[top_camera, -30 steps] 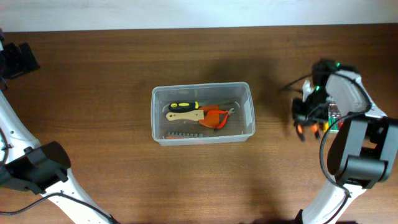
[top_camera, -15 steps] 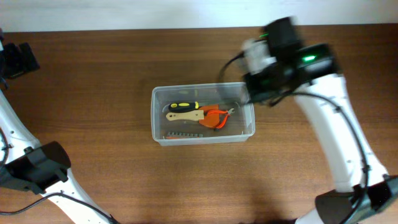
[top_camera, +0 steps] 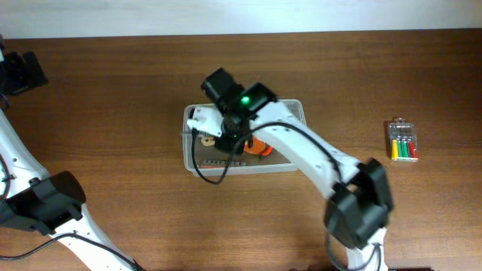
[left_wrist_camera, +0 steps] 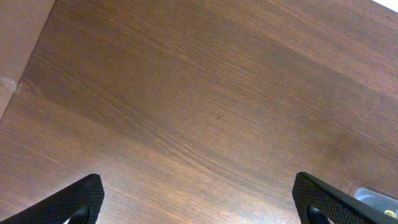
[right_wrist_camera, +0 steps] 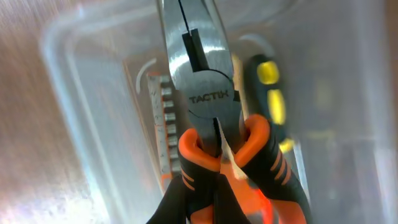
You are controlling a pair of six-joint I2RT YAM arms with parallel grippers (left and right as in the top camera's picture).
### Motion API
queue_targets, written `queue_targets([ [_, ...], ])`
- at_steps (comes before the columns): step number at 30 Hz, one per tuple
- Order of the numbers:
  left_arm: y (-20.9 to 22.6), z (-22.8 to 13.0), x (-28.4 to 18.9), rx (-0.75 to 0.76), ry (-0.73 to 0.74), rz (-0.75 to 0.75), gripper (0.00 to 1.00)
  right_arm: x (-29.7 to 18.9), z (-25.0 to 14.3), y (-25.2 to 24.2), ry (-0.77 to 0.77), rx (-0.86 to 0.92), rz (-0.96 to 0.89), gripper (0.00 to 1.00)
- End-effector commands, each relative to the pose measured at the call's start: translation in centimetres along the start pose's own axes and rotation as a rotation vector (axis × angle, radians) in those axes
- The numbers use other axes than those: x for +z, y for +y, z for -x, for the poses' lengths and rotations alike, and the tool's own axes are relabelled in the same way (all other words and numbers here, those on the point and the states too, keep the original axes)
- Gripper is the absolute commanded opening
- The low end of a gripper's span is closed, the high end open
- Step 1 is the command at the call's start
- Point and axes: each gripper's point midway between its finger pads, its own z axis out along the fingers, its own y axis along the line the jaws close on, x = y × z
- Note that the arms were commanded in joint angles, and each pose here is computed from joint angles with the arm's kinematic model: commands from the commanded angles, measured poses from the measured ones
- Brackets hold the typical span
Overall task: Pack container
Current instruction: 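Lower the pliers into the box and release with the right gripper, then grasp the clear screwdriver pack with the right gripper and lift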
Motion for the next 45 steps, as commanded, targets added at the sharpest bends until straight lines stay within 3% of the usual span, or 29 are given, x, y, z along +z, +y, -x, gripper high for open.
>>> queue_targets([
  [1, 0.0, 0.0, -0.4, -0.014, -0.009, -0.008, 0.99, 3.2, -1.2, 0.6, 0.063, -0.037, 0.059, 0.04],
  [4, 0.0, 0.0, -0.4, -0.014, -0.009, -0.008, 0.99, 4.8, -2.2, 1.4, 0.116, -0.032, 0.101, 0.09],
  [7, 0.0, 0.0, -0.4, -0.014, -0.009, -0.008, 0.99, 4.6, -2.7, 1.9, 0.141, -0.009, 0.116, 0.24],
  [9, 0.0, 0.0, -0.4, -0.014, -0.009, -0.008, 0.99, 3.6, -2.9, 1.4, 0.155, 0.05, 0.087, 0.47],
  [11, 0.0, 0.0, -0.4, -0.014, -0.009, -0.008, 0.99, 1.8, -3.3, 0.4, 0.162, 0.117, 0.048, 0.5],
  [13, 0.0, 0.0, -0.4, -0.014, -0.009, -0.008, 0.99, -0.7, -4.0, -1.2, 0.163, 0.198, -0.002, 0.61],
  [21, 0.0, 0.0, -0.4, -0.014, -0.009, -0.008, 0.99, -15.4, -11.6, -10.1, 0.025, 0.676, -0.267, 0.62],
  [24, 0.0, 0.0, -0.4, -0.014, -0.009, -0.008, 0.99, -20.9, -17.4, -13.6, -0.06, 0.937, -0.392, 0.64],
  [28, 0.0, 0.0, -0.4, -0.014, -0.009, -0.008, 0.99, -24.0, -26.2, -15.6, -0.076, 1.269, -0.477, 0.68],
  [31, 0.0, 0.0, -0.4, -0.014, -0.009, -0.008, 0.99, -23.7, -33.0, -15.5, -0.019, 1.489, -0.475, 0.86],
  [34, 0.0, 0.0, -0.4, -0.014, -0.009, -0.008, 0.99, -22.4, -37.2, -14.9, 0.042, 1.594, -0.434, 0.87],
  [38, 0.0, 0.0, -0.4, -0.014, -0.009, -0.008, 0.99, -18.9, -41.8, -14.1, 0.126, 1.695, -0.364, 0.99],
  [45, 0.0, 0.0, -0.4, -0.014, -0.009, -0.008, 0.99, -12.2, -45.1, -13.7, 0.229, 1.701, -0.242, 0.99],
])
